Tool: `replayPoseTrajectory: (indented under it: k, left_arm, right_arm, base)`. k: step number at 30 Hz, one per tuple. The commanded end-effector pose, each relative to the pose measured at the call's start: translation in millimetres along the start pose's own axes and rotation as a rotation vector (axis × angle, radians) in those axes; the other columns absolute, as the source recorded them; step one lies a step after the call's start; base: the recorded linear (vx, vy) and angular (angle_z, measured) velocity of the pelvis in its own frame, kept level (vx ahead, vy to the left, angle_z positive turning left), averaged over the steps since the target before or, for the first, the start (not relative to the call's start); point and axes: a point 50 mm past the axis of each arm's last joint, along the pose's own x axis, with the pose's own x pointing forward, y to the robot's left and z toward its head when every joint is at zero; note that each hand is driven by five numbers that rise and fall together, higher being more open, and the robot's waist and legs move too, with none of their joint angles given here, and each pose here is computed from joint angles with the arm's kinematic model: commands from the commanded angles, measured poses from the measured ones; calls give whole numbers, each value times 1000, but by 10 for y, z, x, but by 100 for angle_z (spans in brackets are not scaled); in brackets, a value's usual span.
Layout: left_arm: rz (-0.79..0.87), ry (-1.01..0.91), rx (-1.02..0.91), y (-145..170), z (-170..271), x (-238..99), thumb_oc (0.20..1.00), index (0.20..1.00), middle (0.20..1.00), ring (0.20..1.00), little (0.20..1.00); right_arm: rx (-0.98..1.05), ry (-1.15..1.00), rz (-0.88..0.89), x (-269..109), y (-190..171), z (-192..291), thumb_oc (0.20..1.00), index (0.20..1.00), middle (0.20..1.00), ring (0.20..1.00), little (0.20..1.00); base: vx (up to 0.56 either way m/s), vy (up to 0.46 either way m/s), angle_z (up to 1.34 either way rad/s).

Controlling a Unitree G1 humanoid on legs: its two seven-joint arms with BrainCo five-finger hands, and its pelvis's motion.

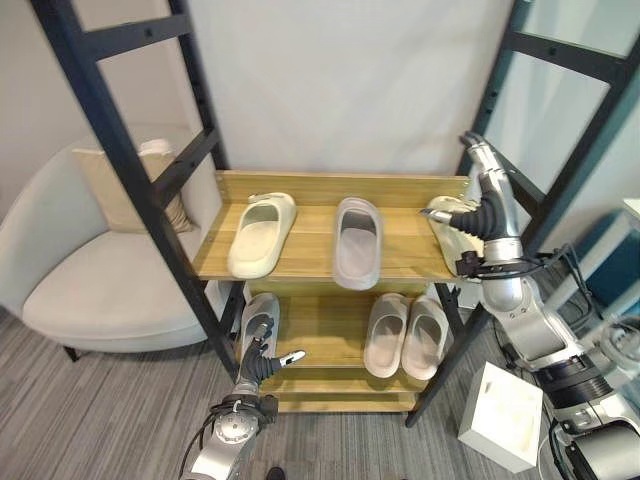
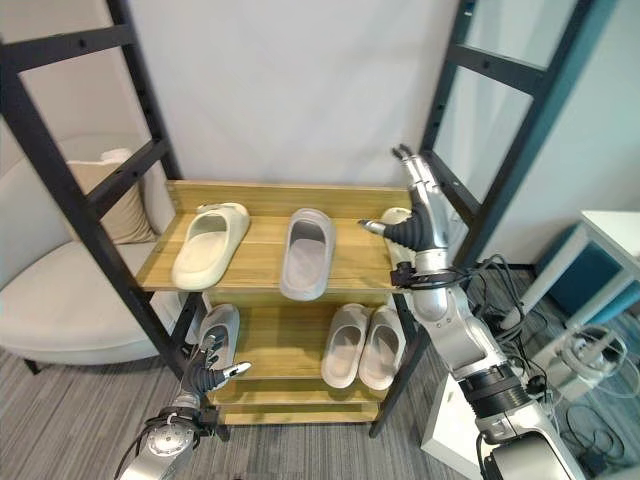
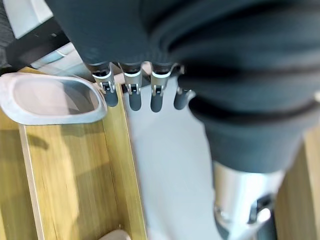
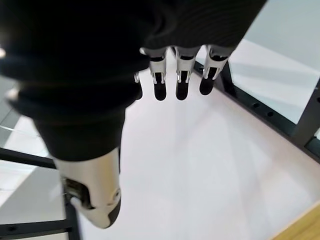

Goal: Arrange the slippers neatly on the shoe rack.

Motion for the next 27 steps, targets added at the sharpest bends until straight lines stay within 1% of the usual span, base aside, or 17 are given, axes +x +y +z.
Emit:
replayPoseTrajectory:
  k: [1, 4, 9, 16, 18, 21, 22, 26, 27]
  left_arm:
    - [-35, -156, 0, 33, 358, 176, 1000, 1000, 1000, 1000, 1000]
    - [-37, -154, 0, 36, 356, 178, 1000, 1000, 1000, 1000, 1000]
    - [-45, -161, 8, 19, 384, 210, 1000, 1000, 1000, 1000, 1000]
    - [-38, -178, 8, 12, 428, 232, 1000, 1000, 1000, 1000, 1000]
    - [-39, -177, 8, 15, 418, 220, 1000, 1000, 1000, 1000, 1000]
    - [-43, -182, 9, 15, 420, 213, 1000, 1000, 1000, 1000, 1000]
    - [-51, -182, 13, 8, 416, 214, 1000, 1000, 1000, 1000, 1000]
    - [-57, -187, 16, 8, 429, 225, 1000, 1000, 1000, 1000, 1000]
    - [-56, -185, 12, 9, 434, 232, 1000, 1000, 1000, 1000, 1000]
  right_arm:
    - [49, -55, -103, 356, -119, 199, 1000, 1000, 1000, 1000, 1000]
    - [58, -27, -88, 375, -60, 164, 1000, 1000, 1000, 1000, 1000]
    - [96, 23, 1, 305, 184, 133, 1000, 1000, 1000, 1000, 1000]
    - [46, 45, 71, 185, 280, 51, 1000, 1000, 1000, 1000, 1000]
    - [-23, 88, 110, 98, 287, -104, 1000, 1000, 1000, 1000, 1000]
    - [-80, 126, 121, 90, 262, -234, 1000, 1000, 1000, 1000, 1000]
    - [-143, 163, 119, 138, 210, -355, 1000, 1000, 1000, 1000, 1000]
    - [-214, 198, 109, 260, 129, -454, 1000, 1000, 1000, 1000, 1000]
    - [-252, 238, 110, 311, 89, -534, 1000, 1000, 1000, 1000, 1000]
  base:
    - [0, 4, 6]
    - [3, -3, 6]
    - [-1, 2, 10]
    - [-2, 7, 3]
    - [40, 4, 2]
    - [7, 10, 9]
    - [-18, 10, 9]
    - [-4, 3, 1]
    - [0, 0, 0]
